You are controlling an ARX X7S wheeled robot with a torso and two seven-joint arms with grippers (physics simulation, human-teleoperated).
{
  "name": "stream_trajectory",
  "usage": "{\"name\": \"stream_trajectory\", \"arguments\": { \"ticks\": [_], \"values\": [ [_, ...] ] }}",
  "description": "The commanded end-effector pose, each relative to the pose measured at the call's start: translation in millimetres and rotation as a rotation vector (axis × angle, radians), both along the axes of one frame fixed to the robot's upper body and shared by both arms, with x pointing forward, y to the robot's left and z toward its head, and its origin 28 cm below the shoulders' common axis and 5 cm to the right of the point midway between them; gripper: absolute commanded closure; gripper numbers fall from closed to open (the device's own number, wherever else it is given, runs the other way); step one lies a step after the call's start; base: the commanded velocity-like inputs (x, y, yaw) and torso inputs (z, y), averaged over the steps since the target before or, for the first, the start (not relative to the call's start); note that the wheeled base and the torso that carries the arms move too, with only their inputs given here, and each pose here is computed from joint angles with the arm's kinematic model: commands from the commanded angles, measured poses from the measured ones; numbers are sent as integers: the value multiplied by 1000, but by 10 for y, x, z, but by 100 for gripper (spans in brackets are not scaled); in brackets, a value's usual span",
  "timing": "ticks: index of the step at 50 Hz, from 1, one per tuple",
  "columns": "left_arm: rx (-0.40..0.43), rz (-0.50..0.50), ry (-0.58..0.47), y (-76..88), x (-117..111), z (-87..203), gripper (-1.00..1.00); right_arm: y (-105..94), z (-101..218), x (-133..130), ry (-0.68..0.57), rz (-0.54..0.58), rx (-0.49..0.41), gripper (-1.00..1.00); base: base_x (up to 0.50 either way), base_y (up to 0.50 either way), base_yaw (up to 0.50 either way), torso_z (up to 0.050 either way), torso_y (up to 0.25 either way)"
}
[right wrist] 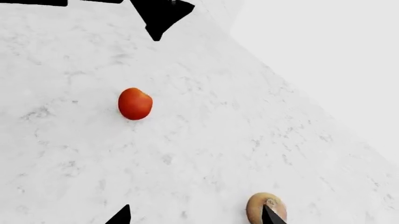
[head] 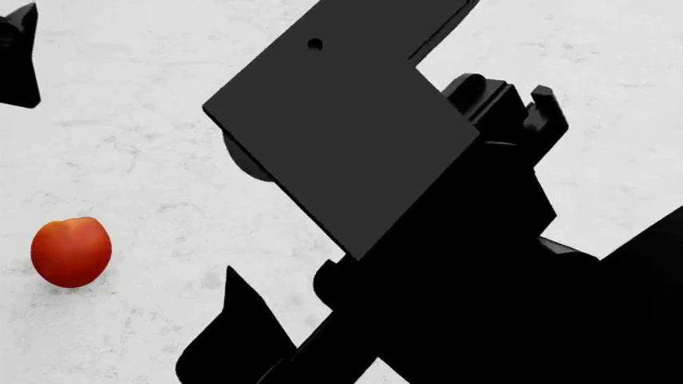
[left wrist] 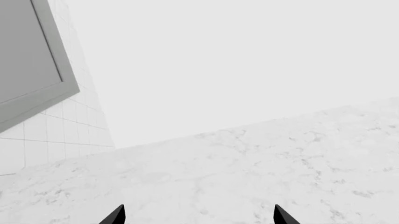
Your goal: Place the avocado, onion, tomato and bell pepper on the cutting board.
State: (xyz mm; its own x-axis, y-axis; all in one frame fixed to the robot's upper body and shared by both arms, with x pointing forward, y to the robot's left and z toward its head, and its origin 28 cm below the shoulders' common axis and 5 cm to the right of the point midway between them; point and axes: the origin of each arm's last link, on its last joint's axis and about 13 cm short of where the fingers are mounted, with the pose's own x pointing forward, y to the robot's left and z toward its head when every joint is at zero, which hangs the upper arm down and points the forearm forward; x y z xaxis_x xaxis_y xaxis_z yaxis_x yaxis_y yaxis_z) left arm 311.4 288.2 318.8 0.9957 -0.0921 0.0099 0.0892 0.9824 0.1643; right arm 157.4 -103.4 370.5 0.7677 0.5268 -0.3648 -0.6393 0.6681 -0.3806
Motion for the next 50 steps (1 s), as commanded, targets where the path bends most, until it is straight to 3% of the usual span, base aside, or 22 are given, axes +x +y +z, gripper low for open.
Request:
{"name": "stream_trajectory", "arguments": {
  "ticks": [1,2,9,17,41,50],
  "values": [
    [-7,1,4,4,4,-31,-100,120,22,-205,159,-9,33,-100,0,0,0,0,0],
    [-8,5,4,7,3,-35,-100,142,29,-229,158,7,1,-100,0,0,0,0,0],
    [-10,32,-10,39,15,-47,-100,218,77,-274,236,11,41,-100,0,0,0,0,0],
    [-2,39,-17,35,9,-31,-100,248,22,-325,315,18,-44,-100,0,0,0,0,0],
    [16,42,-24,41,17,-34,-100,297,9,-468,380,46,-185,-100,0,0,0,0,0],
    [17,41,-23,42,15,-46,-100,282,-100,-442,396,49,-194,-100,0,0,0,0,0]
  ]
}}
